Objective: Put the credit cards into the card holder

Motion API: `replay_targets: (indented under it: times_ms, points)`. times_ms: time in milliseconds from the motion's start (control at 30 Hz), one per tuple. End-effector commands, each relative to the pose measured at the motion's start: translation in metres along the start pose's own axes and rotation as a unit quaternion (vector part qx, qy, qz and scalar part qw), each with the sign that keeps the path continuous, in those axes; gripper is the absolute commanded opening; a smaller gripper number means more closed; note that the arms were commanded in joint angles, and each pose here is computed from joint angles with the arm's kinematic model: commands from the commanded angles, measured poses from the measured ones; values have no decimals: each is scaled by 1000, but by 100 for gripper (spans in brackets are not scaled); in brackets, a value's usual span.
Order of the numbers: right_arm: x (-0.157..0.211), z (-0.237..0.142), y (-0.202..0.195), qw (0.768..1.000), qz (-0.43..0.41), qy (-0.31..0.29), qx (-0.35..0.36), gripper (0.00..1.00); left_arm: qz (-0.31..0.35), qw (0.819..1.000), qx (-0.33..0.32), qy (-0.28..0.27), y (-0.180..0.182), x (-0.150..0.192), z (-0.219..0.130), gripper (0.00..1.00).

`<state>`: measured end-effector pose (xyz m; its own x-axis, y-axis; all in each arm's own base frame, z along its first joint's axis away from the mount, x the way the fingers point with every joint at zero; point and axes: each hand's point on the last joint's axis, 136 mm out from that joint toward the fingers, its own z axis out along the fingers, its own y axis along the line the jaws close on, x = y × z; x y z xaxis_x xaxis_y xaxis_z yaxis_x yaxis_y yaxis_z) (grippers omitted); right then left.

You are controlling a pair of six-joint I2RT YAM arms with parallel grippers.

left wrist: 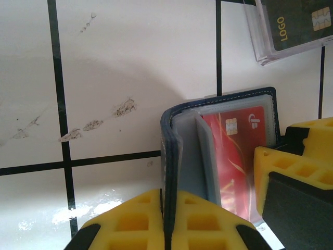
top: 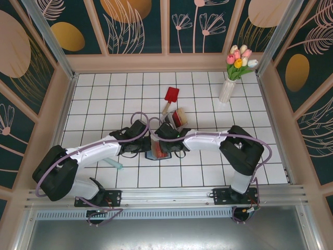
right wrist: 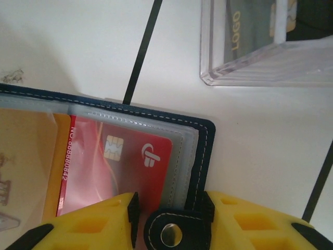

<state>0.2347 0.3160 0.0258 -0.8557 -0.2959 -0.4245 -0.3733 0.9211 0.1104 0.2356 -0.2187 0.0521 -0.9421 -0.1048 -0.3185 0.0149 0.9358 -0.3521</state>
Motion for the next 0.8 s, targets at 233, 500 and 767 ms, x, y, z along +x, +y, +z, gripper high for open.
replay_targets:
  times_ms: [233,500,767]
  points:
    - [10,-6,-17,997,5,-3,73,27,-1,1000,-4,-5,2,-1,-4,0]
    - [10,-21,-33,995,29,-19,90,13,2,1000,-9,-8,4,-2,-6,0]
    - [8,-31,-52,994,93,-28,42,11,29,999,-23,2,-1,-8,-11,0]
